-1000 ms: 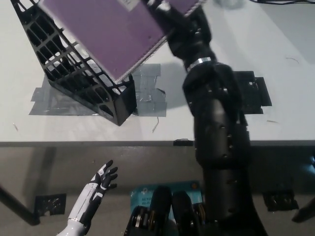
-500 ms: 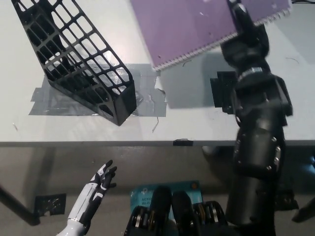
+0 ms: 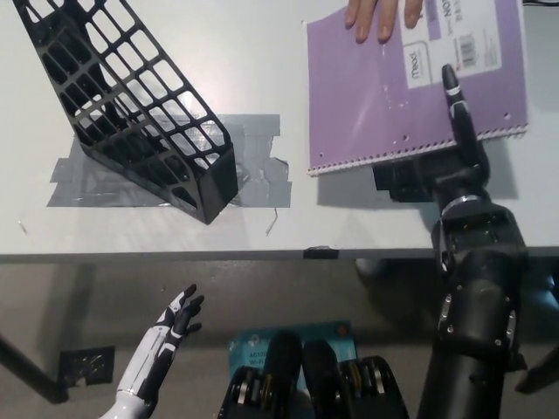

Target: A shelf with a book inside it is placed on the center of the desk infront of the robot. The robot uses its right hand to grab the book, take it out and hand it to a person.

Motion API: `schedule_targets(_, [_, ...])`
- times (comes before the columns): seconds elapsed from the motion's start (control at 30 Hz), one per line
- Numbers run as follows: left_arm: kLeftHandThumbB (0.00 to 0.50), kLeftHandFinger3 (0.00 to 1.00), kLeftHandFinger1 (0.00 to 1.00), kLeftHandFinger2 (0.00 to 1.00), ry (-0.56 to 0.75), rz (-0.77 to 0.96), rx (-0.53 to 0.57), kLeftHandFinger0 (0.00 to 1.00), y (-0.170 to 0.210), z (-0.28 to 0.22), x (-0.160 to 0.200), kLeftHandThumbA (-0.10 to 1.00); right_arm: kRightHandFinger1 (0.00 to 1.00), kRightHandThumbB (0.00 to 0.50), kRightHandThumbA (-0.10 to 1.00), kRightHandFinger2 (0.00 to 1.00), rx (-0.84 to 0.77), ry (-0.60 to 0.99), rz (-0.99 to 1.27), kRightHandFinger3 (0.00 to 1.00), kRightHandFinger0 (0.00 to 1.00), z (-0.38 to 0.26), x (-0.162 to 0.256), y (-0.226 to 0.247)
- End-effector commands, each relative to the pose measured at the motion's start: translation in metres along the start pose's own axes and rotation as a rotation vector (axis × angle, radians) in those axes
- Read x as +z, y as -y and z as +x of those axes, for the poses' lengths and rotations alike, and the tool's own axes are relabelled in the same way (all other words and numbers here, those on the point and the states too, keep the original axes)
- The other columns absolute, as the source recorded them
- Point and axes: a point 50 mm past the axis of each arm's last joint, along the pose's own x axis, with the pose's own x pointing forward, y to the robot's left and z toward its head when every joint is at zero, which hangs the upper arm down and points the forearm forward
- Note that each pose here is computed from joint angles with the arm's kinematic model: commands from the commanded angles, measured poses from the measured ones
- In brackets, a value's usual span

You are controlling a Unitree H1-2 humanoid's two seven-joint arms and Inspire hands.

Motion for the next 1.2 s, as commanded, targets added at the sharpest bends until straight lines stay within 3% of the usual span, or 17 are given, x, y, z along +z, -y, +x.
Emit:
schedule_targets(0.0, [0.232,1.00,1.00,1.00,0.065,0.005,0.007,0.94,-0.007,-0.004,0.010,0.97,0.00,0.000,1.00,0.00,0.020,-0.010,0.066,0.00,0.00,0.011,-0.010,0.005])
schedule_targets(0.3, [0.235,1.00,0.99,1.00,0.067,0.008,0.010,0.92,-0.008,0.001,0.013,0.97,0.00,0.000,1.00,0.00,-0.066,-0.023,0.073,0.02,0.00,0.025,-0.014,0.026])
schedule_targets(0.33, [0.235,1.00,0.99,1.00,0.067,0.011,0.009,0.92,-0.008,0.001,0.013,0.97,0.00,0.004,1.00,0.00,-0.077,-0.027,0.077,0.09,0.00,0.026,-0.015,0.028])
schedule_targets(0.37, [0.236,1.00,0.99,1.00,0.068,0.009,0.008,0.92,-0.008,0.001,0.013,0.97,0.00,0.041,1.00,0.09,-0.089,-0.026,0.078,0.30,0.00,0.027,-0.015,0.029])
schedule_targets(0.4, [0.234,1.00,0.99,1.00,0.070,0.008,0.006,0.92,-0.008,0.001,0.013,0.96,0.24,0.127,0.96,0.34,-0.089,-0.026,0.076,0.58,0.22,0.025,-0.016,0.029])
schedule_targets(0.43, [0.229,1.00,0.99,1.00,0.072,0.008,0.004,0.92,-0.008,0.001,0.013,0.96,0.53,0.152,0.98,0.60,-0.056,-0.032,0.068,0.81,0.49,0.023,-0.016,0.028])
schedule_targets(0.47, [0.225,1.00,0.99,1.00,0.075,0.006,0.003,0.92,-0.007,0.001,0.013,0.95,0.88,0.212,1.00,0.97,0.017,-0.046,0.052,1.00,0.85,0.021,-0.016,0.027])
schedule_targets(0.5, [0.225,1.00,0.99,1.00,0.076,0.005,0.003,0.92,-0.007,0.001,0.013,0.95,0.88,0.212,1.00,0.97,0.052,-0.053,0.045,1.00,0.85,0.020,-0.016,0.027])
schedule_targets(0.53, [0.225,1.00,0.99,1.00,0.077,0.004,0.003,0.91,-0.008,0.002,0.014,0.95,1.00,0.313,1.00,1.00,0.145,-0.065,0.011,1.00,1.00,0.016,-0.015,0.022])
schedule_targets(0.6, [0.223,1.00,0.98,1.00,0.079,0.007,0.004,0.91,-0.008,0.002,0.014,0.95,1.00,0.355,1.00,1.00,0.233,-0.060,-0.068,1.00,1.00,0.012,-0.014,0.015])
schedule_targets(0.63, [0.232,1.00,0.98,1.00,0.079,0.009,0.004,0.92,-0.009,0.002,0.013,0.95,1.00,0.399,0.97,1.00,0.291,-0.050,-0.128,1.00,1.00,0.006,-0.013,0.008])
schedule_targets(0.73, [0.238,1.00,0.99,1.00,0.070,0.008,0.007,0.93,-0.009,0.002,0.013,0.95,1.00,0.440,0.91,1.00,0.403,-0.030,-0.211,1.00,1.00,-0.007,-0.009,-0.007])
schedule_targets(0.9, [0.237,1.00,0.99,1.00,0.070,0.006,0.011,0.92,-0.010,0.002,0.014,0.95,1.00,0.452,1.00,1.00,0.563,0.038,-0.448,1.00,1.00,-0.040,0.000,-0.035])
schedule_targets(0.97, [0.237,1.00,0.99,1.00,0.069,0.005,0.013,0.91,-0.009,0.002,0.015,0.95,1.00,0.435,1.00,1.00,0.652,0.116,-0.621,1.00,1.00,-0.066,0.007,-0.051])
schedule_targets(1.07, [0.245,1.00,0.99,1.00,0.067,0.009,0.017,0.90,-0.012,0.003,0.016,0.96,1.00,0.460,1.00,1.00,0.708,0.186,-0.744,1.00,1.00,-0.090,0.012,-0.064])
schedule_targets(1.17, [0.240,1.00,1.00,1.00,0.070,0.010,0.017,0.91,-0.013,0.004,0.015,0.97,1.00,0.450,1.00,1.00,0.778,0.273,-0.848,1.00,1.00,-0.125,0.018,-0.073])
